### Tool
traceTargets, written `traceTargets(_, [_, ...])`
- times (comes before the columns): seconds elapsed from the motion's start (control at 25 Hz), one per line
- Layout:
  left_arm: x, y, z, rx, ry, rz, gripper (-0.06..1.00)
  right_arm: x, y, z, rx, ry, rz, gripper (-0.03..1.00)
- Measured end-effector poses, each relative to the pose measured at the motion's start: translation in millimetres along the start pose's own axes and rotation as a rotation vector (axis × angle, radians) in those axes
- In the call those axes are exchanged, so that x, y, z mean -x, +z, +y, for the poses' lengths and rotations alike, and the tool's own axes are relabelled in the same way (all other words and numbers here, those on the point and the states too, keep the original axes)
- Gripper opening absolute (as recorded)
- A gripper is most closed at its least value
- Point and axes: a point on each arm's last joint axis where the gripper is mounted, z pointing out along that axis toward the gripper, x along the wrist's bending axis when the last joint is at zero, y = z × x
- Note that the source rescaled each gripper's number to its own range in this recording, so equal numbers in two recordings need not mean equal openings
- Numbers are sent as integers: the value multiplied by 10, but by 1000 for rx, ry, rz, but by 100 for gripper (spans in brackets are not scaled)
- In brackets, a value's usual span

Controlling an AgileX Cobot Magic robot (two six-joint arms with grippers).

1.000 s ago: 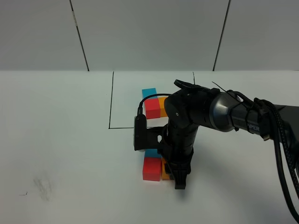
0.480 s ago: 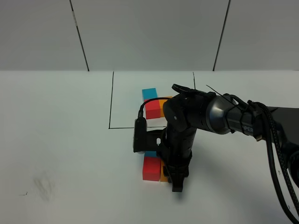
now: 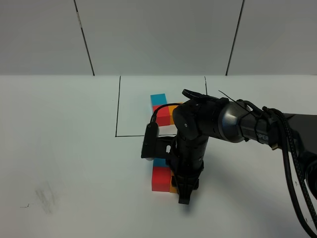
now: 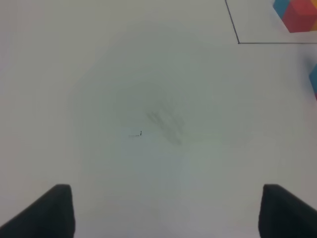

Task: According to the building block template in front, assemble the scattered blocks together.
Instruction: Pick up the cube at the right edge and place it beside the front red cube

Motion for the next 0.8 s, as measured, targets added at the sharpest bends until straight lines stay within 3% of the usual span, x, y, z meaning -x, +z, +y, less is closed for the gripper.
traceTargets(0.8, [0,0,0,0,0,0,79,12,0,6,6,-75,-13,20])
